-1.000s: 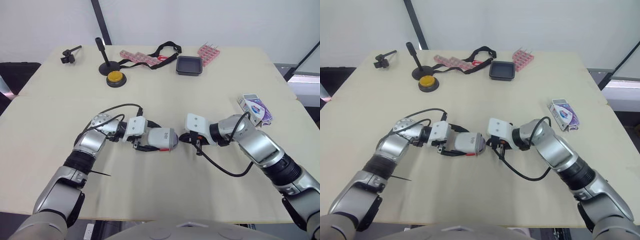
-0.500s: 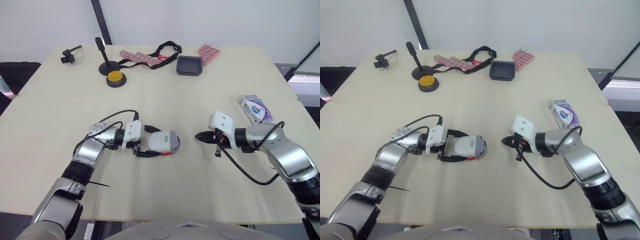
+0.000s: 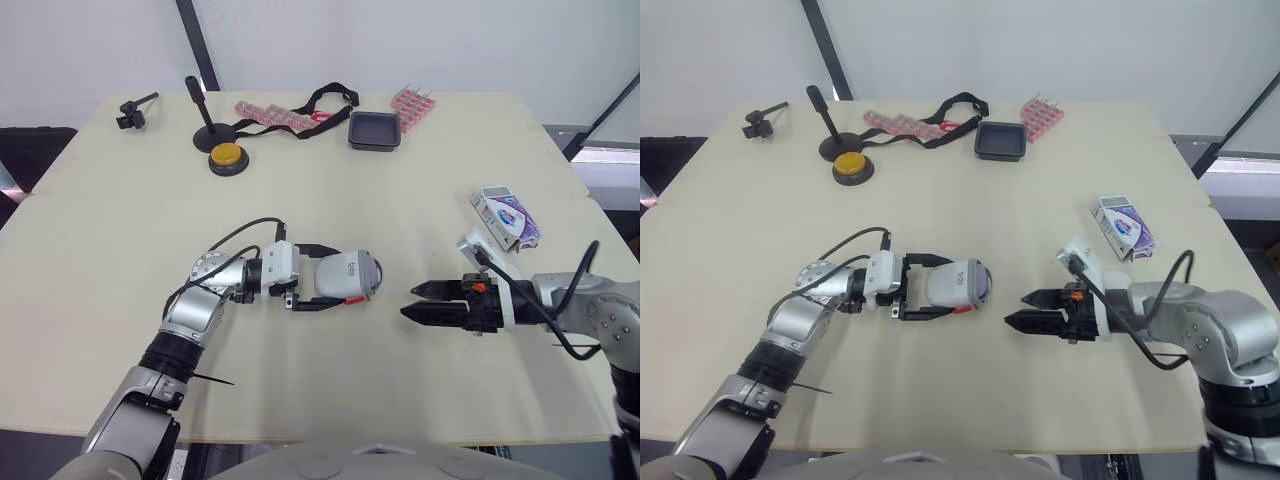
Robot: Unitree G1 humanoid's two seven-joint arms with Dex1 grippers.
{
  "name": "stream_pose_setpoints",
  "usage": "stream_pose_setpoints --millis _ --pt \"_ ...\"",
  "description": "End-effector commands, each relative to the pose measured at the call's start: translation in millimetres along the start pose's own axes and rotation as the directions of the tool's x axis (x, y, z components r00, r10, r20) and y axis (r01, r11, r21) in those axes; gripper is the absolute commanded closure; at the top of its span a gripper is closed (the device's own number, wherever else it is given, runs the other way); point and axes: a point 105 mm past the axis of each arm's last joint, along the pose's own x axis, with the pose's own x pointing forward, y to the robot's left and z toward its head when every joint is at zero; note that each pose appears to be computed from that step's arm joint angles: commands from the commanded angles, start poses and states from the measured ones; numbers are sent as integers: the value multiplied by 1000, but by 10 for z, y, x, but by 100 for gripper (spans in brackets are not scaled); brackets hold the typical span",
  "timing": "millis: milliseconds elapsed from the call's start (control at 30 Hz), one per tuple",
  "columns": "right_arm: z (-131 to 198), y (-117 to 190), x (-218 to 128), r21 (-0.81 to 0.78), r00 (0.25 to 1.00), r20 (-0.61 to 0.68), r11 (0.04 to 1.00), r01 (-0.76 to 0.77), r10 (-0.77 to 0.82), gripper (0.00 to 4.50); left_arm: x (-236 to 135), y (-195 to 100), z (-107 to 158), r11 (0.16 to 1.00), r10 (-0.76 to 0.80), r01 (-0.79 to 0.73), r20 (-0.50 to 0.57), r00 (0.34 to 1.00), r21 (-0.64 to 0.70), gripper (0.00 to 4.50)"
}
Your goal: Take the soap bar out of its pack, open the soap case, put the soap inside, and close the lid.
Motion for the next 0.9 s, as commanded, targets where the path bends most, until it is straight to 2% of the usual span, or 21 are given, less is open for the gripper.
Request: stream_pose_setpoints --millis 33,500,900 --pt "132 48 38 42 997 63 998 -42 40 3 15 96 142 993 33 -36 34 999 111 102" --pt "402 -21 298 164 985 172 985 -53 24 3 76 55 221 976 1 -10 43 999 216 102" --pt "389 33 420 277 982 189 959 -64 10 3 94 86 253 950 18 -30 42 999 310 102"
